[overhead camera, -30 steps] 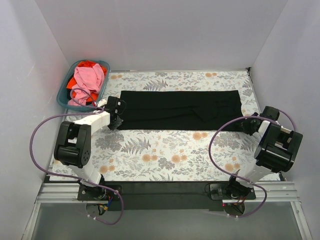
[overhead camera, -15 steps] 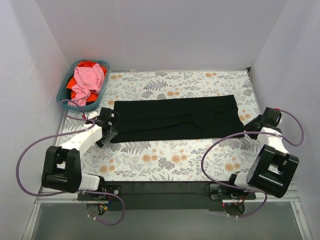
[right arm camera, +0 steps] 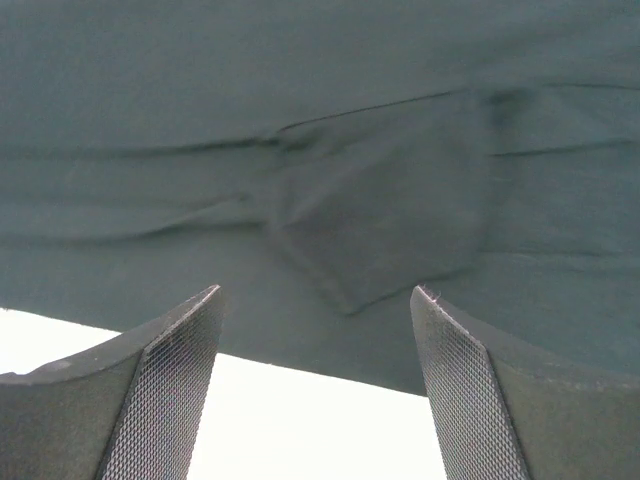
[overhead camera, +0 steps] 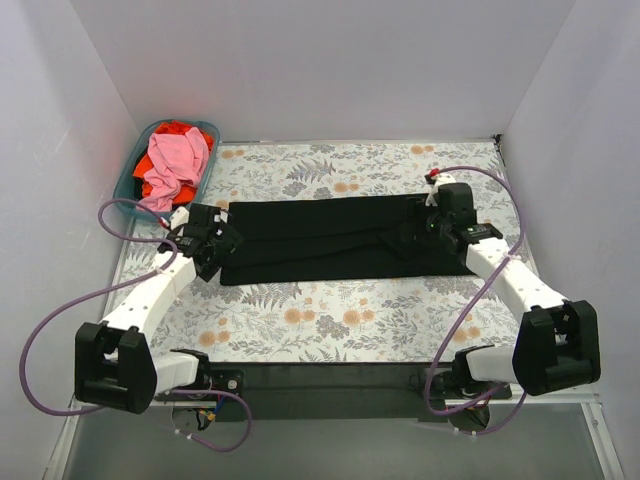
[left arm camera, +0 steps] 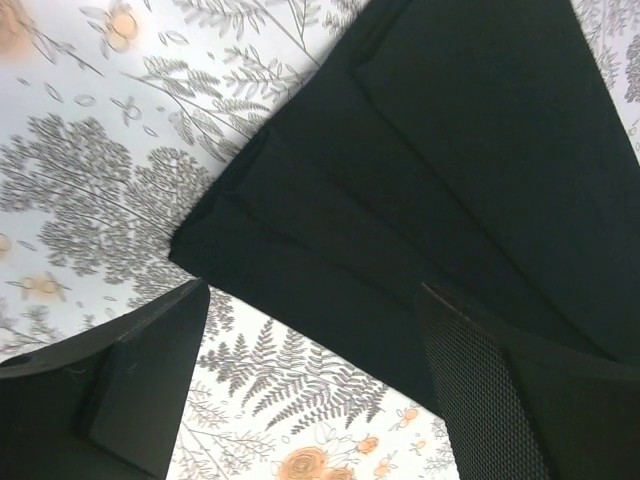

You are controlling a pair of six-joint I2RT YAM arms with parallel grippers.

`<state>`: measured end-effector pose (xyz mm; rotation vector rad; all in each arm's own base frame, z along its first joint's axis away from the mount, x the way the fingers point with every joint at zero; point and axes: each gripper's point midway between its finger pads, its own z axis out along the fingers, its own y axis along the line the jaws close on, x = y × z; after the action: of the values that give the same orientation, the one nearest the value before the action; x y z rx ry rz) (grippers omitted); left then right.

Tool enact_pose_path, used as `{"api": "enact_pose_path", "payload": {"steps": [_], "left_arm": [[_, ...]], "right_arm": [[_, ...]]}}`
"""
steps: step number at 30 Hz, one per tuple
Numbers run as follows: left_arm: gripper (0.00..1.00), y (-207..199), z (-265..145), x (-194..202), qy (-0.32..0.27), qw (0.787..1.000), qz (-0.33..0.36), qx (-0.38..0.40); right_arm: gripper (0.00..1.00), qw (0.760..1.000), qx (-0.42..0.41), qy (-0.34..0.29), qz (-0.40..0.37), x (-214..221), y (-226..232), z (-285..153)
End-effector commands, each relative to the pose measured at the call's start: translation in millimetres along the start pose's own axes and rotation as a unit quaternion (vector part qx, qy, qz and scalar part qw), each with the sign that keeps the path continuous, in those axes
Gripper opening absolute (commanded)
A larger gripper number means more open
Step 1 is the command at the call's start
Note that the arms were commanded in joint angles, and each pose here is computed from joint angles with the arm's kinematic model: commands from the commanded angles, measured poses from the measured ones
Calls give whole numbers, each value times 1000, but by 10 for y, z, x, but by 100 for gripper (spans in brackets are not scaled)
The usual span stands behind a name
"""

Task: Fold and stack the t-shirts
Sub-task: Fold the tshirt

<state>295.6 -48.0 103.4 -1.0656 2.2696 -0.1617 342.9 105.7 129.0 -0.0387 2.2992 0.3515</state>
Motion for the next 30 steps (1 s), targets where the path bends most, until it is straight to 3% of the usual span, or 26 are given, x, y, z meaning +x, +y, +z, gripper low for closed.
{"api": "enact_pose_path", "payload": {"steps": [1, 7, 16, 30], "left_arm": [[85, -156, 103, 106, 23, 998, -53, 24], [86, -208, 350, 192, 34, 994, -103, 12], [85, -239, 606, 252, 40, 992, -122, -20], [79, -348, 542, 131, 17, 991, -131, -17]], "right_arm": [[82, 998, -42, 0, -54, 25, 245, -63], [83, 995, -71, 12, -75, 238, 379, -130], [84, 994, -80, 9, -76, 264, 400, -136], [84, 994, -79, 13, -80, 325, 380, -116]]}}
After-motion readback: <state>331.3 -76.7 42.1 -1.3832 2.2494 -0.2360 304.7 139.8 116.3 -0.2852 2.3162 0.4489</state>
